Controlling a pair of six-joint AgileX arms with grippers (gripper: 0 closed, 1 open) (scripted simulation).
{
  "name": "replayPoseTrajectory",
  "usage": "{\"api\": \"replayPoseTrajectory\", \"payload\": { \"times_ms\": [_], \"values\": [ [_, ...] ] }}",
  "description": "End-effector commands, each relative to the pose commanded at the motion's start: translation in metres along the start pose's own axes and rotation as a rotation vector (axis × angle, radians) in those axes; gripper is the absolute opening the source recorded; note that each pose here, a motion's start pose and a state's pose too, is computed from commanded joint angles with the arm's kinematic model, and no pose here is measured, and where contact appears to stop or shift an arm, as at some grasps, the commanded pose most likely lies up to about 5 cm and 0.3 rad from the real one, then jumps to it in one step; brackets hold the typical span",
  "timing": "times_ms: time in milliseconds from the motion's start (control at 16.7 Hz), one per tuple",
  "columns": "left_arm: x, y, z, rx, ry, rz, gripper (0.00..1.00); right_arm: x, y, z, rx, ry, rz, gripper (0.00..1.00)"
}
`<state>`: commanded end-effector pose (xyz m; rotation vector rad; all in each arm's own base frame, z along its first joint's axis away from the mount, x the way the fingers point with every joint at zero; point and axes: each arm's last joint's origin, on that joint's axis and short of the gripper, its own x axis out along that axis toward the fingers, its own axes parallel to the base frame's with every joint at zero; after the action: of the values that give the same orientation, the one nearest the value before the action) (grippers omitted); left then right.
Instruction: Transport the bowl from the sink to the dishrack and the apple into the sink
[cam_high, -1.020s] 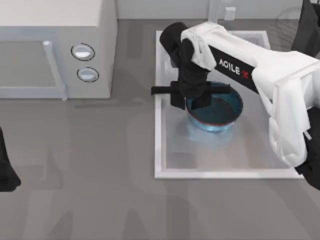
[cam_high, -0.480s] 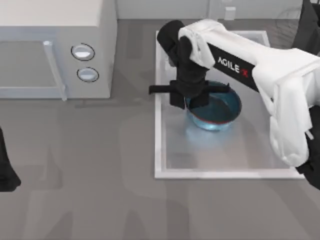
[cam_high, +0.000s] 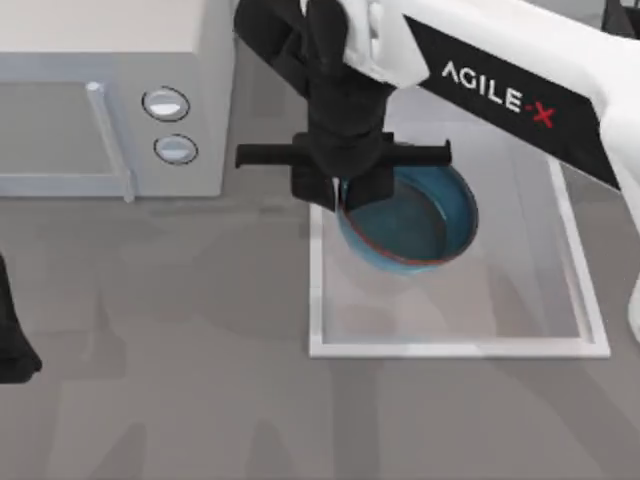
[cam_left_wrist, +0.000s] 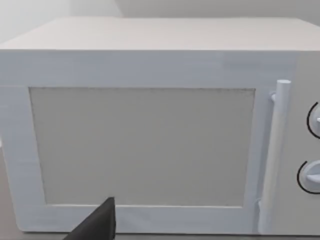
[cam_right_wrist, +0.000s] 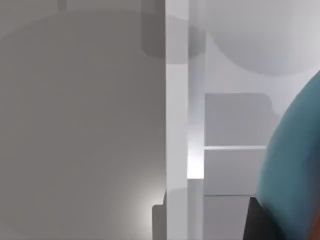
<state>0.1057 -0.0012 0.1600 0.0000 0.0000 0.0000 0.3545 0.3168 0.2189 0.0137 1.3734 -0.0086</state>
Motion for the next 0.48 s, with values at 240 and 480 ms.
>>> {"api": "replayPoseTrajectory", "payload": {
  "times_ms": [240,480],
  "values": [
    [0.0,0.0,0.0,0.0,0.0,0.0,1.0,-0.1,-0.015,-0.075,0.001,-0.007,0.007,0.0],
    [0.0,0.0,0.0,0.0,0.0,0.0,1.0,-0.153,-0.042,-0.132,0.0,-0.009,0.004,0.0]
  ]
}}
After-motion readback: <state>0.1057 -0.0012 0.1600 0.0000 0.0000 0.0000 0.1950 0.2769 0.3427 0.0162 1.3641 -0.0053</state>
